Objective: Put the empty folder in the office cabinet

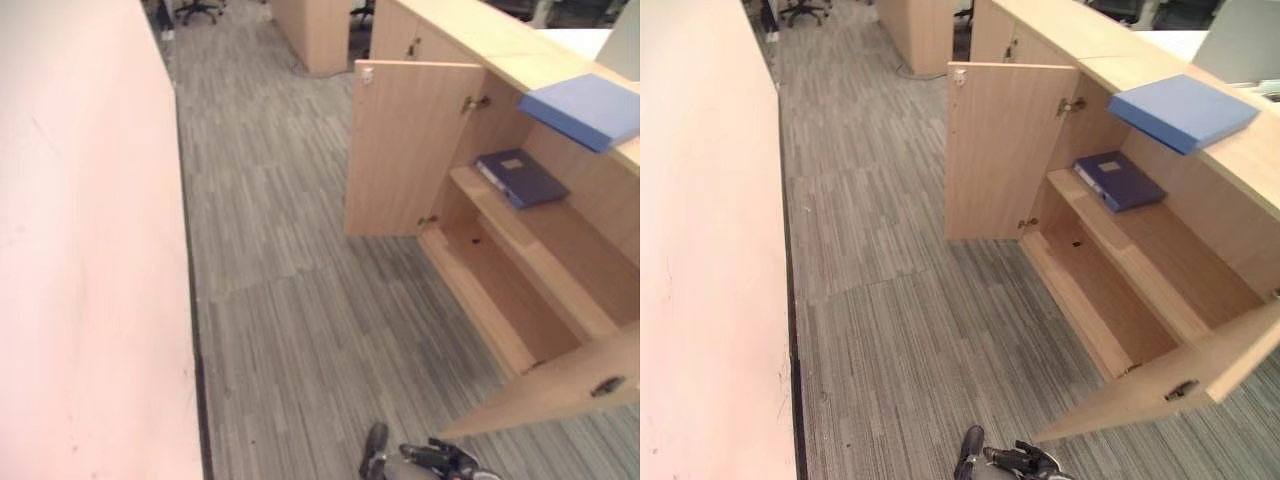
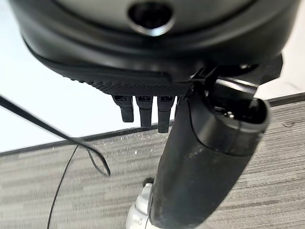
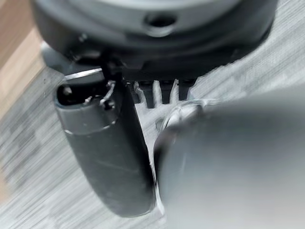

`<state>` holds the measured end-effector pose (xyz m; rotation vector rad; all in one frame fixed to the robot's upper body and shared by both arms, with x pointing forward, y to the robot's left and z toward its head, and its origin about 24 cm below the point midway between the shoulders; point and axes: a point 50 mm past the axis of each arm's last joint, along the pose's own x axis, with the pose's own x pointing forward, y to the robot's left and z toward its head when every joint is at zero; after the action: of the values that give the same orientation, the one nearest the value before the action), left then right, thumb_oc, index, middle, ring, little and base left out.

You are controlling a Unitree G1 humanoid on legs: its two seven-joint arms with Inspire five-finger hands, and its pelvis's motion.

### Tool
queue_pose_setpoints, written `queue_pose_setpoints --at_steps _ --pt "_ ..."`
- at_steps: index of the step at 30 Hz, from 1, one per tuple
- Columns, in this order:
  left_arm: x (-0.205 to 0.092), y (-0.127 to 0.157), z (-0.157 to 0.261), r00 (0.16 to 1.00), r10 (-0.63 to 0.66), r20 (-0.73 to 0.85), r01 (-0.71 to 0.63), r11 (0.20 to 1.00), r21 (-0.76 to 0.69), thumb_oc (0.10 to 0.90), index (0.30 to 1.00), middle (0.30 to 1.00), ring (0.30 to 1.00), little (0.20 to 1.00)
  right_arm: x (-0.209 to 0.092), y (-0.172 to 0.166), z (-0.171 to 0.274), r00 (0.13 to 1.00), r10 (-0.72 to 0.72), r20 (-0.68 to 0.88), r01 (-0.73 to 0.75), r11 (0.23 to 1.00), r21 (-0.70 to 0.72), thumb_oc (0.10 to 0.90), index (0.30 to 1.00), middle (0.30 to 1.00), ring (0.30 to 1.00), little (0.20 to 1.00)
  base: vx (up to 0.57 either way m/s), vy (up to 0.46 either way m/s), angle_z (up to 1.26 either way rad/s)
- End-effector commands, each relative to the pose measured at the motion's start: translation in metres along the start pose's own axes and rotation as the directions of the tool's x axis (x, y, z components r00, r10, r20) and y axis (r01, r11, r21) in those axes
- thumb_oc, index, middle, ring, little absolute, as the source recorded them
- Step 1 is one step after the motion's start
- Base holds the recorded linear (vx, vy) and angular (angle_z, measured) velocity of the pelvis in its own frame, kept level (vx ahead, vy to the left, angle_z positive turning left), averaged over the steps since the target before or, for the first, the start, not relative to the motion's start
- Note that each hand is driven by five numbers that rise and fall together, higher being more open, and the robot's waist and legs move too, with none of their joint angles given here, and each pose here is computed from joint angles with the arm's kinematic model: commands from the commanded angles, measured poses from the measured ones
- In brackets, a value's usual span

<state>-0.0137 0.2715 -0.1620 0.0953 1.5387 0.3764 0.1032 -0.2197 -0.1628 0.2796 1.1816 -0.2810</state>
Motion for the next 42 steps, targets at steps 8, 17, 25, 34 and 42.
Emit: queue_pose_setpoints --at_steps 8,17,25,34,42 --pt "-0.001 0.021 0.005 0.995 0.086 0.047 -0.086 0.996 -0.004 0.800 0.900 0.900 0.900 0.900 -0.012 -0.051 -0.016 0.985 -0.158 -0.071 0.154 0.986 -0.061 0.800 0.900 0.900 0.900 0.900 0.37 -0.081 0.07" --pt "-0.002 0.013 -0.021 0.996 0.084 -0.039 -0.083 0.996 0.025 0.800 0.900 0.900 0.900 0.900 -0.010 -0.024 -0.045 0.987 -0.067 -0.146 0.056 0.995 -0.081 0.800 0.900 0.900 0.900 0.900 0.61 0.599 -1.18" --pt "-0.003 0.021 -0.030 0.987 0.114 -0.110 -0.116 0.993 -0.012 0.800 0.900 0.900 0.900 0.900 0.002 0.035 0.006 0.990 0.139 0.028 -0.135 0.983 -0.128 0.800 0.900 0.900 0.900 0.900 0.36 0.314 -0.69" --pt "-0.001 0.016 -0.014 0.991 0.115 -0.063 -0.119 0.990 -0.070 0.800 0.900 0.900 0.900 0.900 0.001 0.017 -0.004 0.998 0.061 -0.008 -0.062 0.994 -0.092 0.800 0.900 0.900 0.900 0.900 0.21 -0.140 -0.05" --pt "0.000 -0.016 0.021 0.999 0.022 0.038 -0.022 1.000 -0.002 0.800 0.900 0.900 0.900 0.900 -0.002 -0.001 -0.009 1.000 0.001 -0.029 -0.004 0.995 -0.098 0.800 0.900 0.900 0.900 0.900 0.06 0.033 -0.37"
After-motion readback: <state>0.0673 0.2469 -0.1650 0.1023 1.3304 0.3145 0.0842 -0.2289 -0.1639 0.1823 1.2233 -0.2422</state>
